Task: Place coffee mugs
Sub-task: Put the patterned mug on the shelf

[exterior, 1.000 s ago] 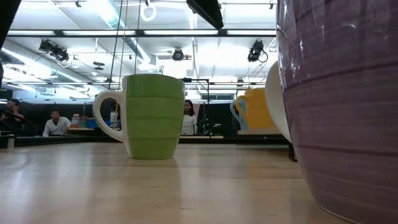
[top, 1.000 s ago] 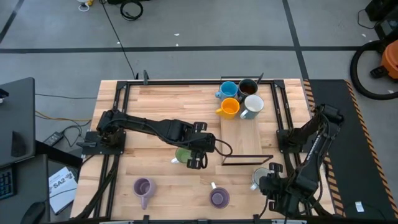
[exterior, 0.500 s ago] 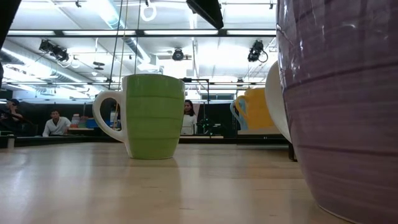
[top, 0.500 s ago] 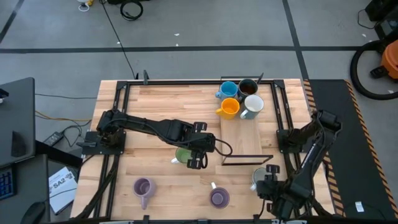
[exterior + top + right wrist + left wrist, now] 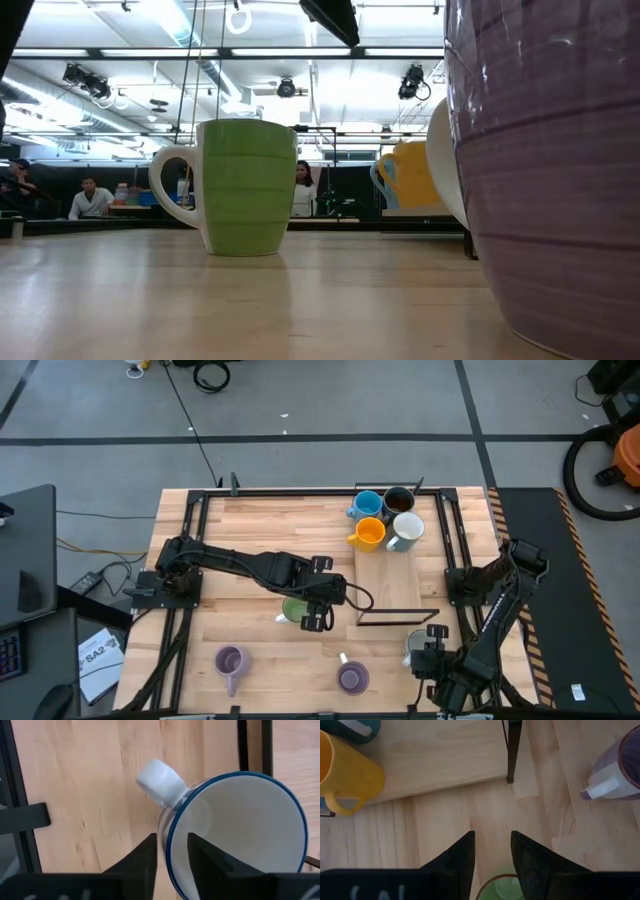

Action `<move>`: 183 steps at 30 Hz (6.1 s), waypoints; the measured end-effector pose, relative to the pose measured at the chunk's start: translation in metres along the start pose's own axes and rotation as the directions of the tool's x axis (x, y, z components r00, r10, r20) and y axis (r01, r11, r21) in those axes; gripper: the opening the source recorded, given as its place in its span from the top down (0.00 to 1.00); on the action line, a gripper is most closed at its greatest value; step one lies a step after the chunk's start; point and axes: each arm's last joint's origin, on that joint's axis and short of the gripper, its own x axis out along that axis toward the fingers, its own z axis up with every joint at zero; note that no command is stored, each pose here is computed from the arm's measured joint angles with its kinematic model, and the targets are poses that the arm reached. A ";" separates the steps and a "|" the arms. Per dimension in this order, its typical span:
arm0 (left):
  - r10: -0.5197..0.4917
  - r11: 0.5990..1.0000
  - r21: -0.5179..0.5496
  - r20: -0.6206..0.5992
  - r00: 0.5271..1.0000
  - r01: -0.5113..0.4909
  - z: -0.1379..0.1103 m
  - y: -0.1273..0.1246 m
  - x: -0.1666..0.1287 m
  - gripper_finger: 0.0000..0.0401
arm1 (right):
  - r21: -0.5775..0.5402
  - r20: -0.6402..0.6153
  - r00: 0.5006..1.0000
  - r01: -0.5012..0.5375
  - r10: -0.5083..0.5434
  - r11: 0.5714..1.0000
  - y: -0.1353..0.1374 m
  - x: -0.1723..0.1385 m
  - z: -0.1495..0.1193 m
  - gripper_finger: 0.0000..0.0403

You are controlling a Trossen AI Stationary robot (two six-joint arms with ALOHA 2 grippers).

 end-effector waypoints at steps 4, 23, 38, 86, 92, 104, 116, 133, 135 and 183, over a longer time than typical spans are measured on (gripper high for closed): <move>-0.001 1.000 -0.017 0.002 1.000 0.001 0.000 0.000 -0.001 0.67 | 0.001 0.000 1.000 -0.003 0.003 1.000 0.000 0.000 0.000 0.83; 0.035 0.995 -0.091 0.088 0.996 -0.027 -0.048 -0.009 -0.124 0.67 | -0.089 -0.057 0.997 -0.060 0.055 0.994 0.003 -0.004 0.001 0.93; 0.036 0.931 -0.364 0.171 0.985 0.029 -0.183 -0.019 -0.120 0.67 | -0.151 -0.056 0.984 -0.178 0.172 0.972 -0.004 -0.086 0.047 0.94; 0.006 0.913 -0.397 0.233 0.973 0.089 -0.235 -0.028 -0.072 0.67 | 0.064 0.087 0.996 0.008 -0.013 0.998 -0.215 -0.103 0.042 0.93; 0.006 0.912 -0.399 0.237 0.972 0.092 -0.235 -0.028 -0.072 0.67 | 0.085 0.044 0.998 0.040 -0.044 0.996 -0.214 -0.071 0.041 0.93; 0.005 0.912 -0.399 0.242 0.970 0.095 -0.234 -0.029 -0.072 0.67 | 0.136 0.017 0.997 0.070 -0.073 0.988 -0.222 -0.040 0.044 0.93; 0.005 0.912 -0.400 0.245 0.970 0.096 -0.234 -0.029 -0.072 0.67 | 0.183 0.011 0.997 0.076 -0.079 0.980 -0.230 -0.019 0.046 0.93; 0.005 0.911 -0.400 0.245 0.970 0.096 -0.234 -0.029 -0.072 0.67 | 0.206 0.038 0.998 0.045 -0.054 0.978 -0.234 -0.007 0.048 0.92; 0.005 0.912 -0.400 0.245 0.970 0.096 -0.234 -0.029 -0.072 0.67 | 0.206 0.039 0.998 0.044 -0.054 0.978 -0.234 -0.007 0.048 0.92; 0.005 0.908 -0.407 0.245 0.970 0.098 -0.234 -0.029 -0.072 0.67 | 0.205 0.021 0.998 -0.057 0.054 0.977 -0.231 -0.007 0.047 0.58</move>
